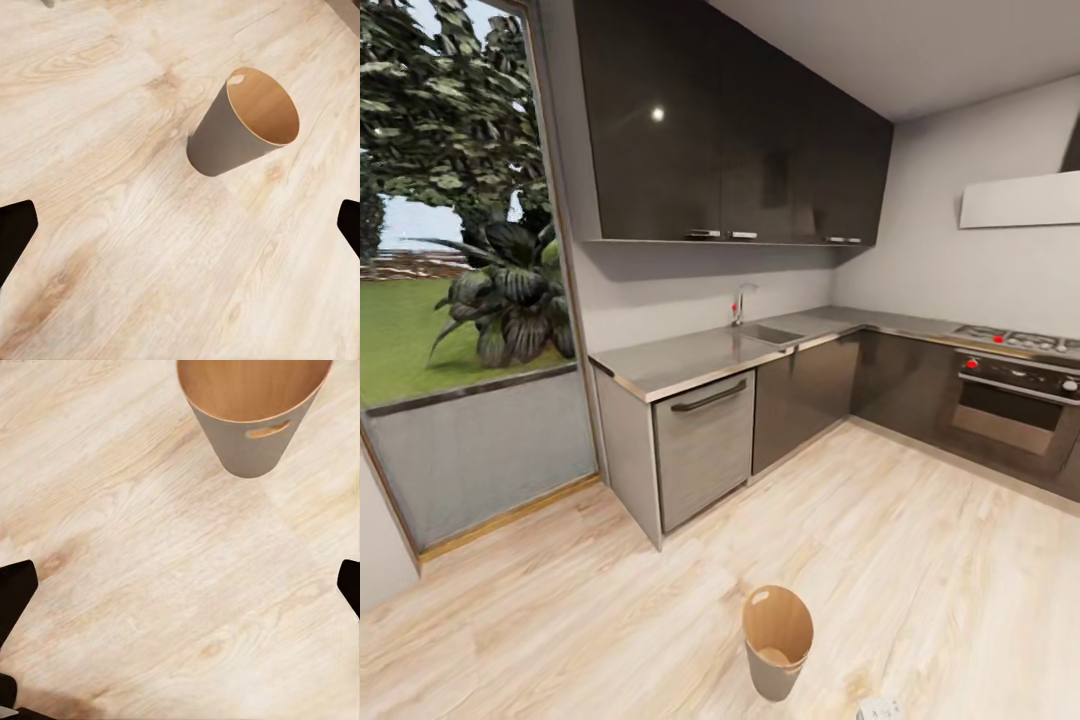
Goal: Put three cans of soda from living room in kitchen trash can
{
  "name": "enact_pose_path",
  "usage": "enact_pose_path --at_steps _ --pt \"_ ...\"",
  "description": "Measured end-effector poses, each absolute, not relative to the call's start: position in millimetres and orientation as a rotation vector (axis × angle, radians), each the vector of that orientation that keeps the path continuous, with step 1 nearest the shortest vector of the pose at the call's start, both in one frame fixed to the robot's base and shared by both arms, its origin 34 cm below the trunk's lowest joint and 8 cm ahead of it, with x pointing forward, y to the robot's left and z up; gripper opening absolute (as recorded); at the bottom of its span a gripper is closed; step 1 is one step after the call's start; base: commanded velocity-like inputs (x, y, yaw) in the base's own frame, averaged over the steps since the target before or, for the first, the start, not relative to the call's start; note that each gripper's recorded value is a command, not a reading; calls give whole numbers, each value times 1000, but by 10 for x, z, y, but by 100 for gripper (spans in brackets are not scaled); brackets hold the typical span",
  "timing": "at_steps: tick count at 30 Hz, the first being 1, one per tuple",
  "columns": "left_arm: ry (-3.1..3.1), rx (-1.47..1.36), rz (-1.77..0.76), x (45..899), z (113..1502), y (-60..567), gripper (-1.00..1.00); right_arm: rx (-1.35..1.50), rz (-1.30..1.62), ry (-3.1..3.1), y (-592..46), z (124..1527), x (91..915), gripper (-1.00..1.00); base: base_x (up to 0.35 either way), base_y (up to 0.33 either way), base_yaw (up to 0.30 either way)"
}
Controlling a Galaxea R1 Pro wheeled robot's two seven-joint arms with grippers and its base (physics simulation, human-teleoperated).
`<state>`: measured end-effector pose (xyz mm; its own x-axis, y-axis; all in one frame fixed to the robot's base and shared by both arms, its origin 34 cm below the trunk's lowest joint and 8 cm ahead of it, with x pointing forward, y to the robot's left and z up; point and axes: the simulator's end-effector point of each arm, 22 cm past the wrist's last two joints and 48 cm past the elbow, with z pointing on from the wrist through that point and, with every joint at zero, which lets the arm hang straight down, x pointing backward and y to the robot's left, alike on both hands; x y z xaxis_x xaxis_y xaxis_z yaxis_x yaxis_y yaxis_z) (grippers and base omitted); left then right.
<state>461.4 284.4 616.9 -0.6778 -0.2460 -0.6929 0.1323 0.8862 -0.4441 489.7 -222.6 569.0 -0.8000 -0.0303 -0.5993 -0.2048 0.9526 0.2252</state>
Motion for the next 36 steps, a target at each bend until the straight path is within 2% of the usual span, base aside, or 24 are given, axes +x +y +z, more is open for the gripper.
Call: enact_pose_path --at_steps 8,29,30,36 --pt "2238 -82 -598 4614 6169 2845 100 -166 371 2478 -2227 5689 4897 100 269 0 0" --pt "2228 -70 -607 4631 6203 2826 100 -163 359 2469 -2244 5717 4942 100 10 0 0" --pt "2219 -54 -621 4648 6239 2792 100 -126 215 2427 -2457 5875 5280 100 0 0 0" --pt "2128 71 -847 4579 6535 2413 100 0 -89 2353 -2979 6228 5906 100 5 0 0"
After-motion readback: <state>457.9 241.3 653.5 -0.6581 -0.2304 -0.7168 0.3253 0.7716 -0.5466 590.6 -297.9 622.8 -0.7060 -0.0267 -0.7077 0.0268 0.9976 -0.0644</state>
